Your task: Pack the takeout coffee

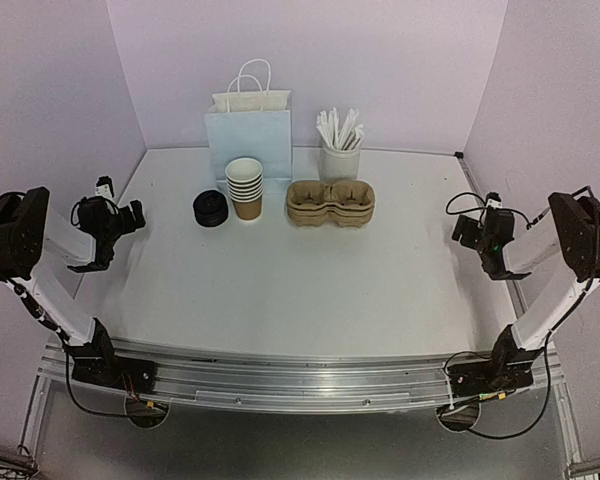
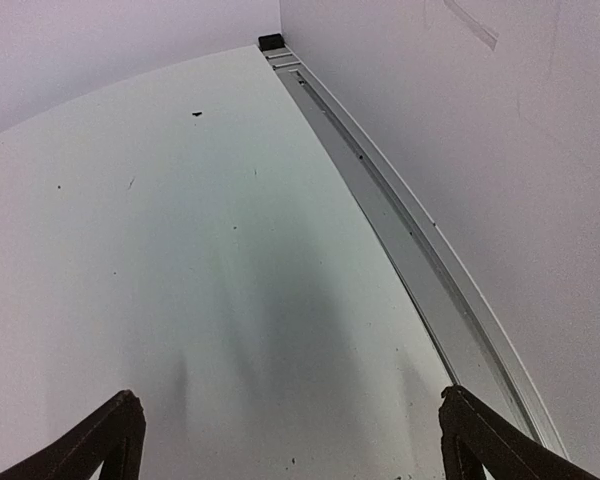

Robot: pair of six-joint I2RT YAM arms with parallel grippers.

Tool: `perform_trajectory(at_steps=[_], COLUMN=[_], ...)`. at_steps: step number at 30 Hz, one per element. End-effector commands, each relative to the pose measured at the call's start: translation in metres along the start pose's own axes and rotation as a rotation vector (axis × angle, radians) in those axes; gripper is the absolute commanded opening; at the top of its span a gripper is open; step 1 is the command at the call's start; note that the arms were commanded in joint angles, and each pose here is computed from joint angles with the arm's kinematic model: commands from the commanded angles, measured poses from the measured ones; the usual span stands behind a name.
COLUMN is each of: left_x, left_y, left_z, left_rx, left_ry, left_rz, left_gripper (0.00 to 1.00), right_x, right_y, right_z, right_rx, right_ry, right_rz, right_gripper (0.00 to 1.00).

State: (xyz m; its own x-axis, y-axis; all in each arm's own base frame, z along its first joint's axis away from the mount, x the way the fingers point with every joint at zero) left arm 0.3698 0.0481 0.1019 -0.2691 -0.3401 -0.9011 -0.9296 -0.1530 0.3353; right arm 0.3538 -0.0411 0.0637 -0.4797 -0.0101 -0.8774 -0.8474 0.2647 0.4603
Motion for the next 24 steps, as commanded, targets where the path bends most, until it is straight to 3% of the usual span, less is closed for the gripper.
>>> perform_trajectory(at_steps=[1,9,13,19,21,24], left_x=[-0.007,-0.007,-0.013,-0.063,-0.087,-0.109], left_y=[-0.002,-0.003,0.002,0.018,0.03,0.059], left_z=[0.001,0.002,0.002,-0.012,-0.025,-0.071], left_rx=[-0.009,-0.01,-0.024,-0.037,0.016,0.302], left_ry=[0.009,0.009,0.016,0.006,-0.011,-0.239], left_rz=[-0.02,-0.02,-0.044,-0.034,-0.056,-0.038], left_gripper=[1.0,1.0,1.0,1.0,1.0,1.0], right_x=[-0.023,-0.053,-0.087,-0.123,-0.131,-0.148], right_y=[0.003,0.02,0.044,0.071,0.079,0.094], right_z=[-0.002,-0.008,-0.008,0.003,0.008,0.032], right_rx=[0.017,0.025,-0.029,-0.152,-0.18,-0.262], right_ry=[-0.014,-0.009,-0.111,-0.252,-0.299,-0.324], right_rz=[-0.071,-0.054,-0.077,0.082,0.134,0.175], right_gripper=[0.98,0.98,0.97,0.94,0.91,0.9])
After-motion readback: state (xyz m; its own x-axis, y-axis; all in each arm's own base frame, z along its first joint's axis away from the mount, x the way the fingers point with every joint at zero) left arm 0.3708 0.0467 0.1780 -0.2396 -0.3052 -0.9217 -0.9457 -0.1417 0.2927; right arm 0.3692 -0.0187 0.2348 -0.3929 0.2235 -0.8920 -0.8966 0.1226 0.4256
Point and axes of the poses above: each gripper's point midway between its finger pads, its own y axis back along the fingers, its own z axis along the line the jaws close on, x = y × z, the point moved 4 cm from there along y, back along the fingers, and after that the axes turned 12 degrees about y, right-handed, at the moved point
